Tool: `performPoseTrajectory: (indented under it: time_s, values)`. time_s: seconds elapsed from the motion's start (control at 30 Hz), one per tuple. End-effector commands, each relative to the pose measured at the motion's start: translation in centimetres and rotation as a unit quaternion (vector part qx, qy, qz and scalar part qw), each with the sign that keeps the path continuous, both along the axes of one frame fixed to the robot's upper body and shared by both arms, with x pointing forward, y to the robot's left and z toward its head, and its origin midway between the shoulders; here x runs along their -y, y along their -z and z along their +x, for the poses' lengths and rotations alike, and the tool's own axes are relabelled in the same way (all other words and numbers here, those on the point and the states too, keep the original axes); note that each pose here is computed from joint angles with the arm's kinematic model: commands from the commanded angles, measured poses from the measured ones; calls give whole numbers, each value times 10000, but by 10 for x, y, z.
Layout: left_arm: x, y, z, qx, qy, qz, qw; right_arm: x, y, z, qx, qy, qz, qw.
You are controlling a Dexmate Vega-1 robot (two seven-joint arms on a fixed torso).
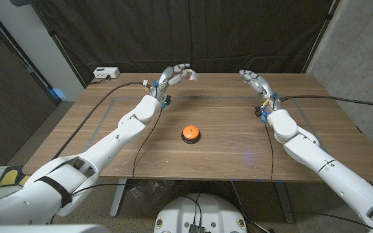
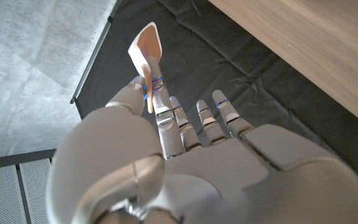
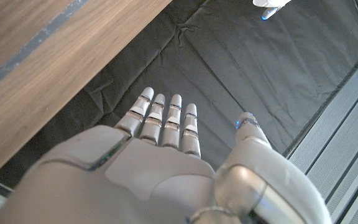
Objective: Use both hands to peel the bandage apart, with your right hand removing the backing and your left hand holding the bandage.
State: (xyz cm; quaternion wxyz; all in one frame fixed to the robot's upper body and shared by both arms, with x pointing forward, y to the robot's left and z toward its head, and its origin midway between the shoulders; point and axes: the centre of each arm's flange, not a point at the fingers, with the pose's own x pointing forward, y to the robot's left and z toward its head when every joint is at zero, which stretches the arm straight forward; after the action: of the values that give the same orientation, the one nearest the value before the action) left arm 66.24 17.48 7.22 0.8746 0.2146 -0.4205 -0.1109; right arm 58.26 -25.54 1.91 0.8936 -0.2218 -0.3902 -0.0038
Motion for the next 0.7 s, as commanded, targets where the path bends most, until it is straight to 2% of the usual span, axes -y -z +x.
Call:
performPoseTrajectory:
  time_s: [0.03,0.3,0.4,0.43,0.47,0.53,0.7]
  values:
    - [15,-4,7,-494,1286,208,9902,-8,-7,-33,295,1011,-385,9937]
    - [26,-5,9,-571,1651,263,9843,-15,-9,-55,503,1687,-447,9834]
    - [30,-5,10,-598,1740,301,9825,-19,-7,-64,630,2051,-426,9758]
    - [33,-5,10,-636,1804,310,9811,-21,-6,-69,747,2276,-448,9699]
    - [33,-5,10,-635,1810,311,9809,-21,-6,-69,746,2293,-448,9694]
    - [36,-5,11,-694,1904,313,9788,-23,-5,-77,854,2568,-430,9617]
    - [44,-5,15,-847,2127,300,9730,-27,-3,-85,983,2878,-501,9513]
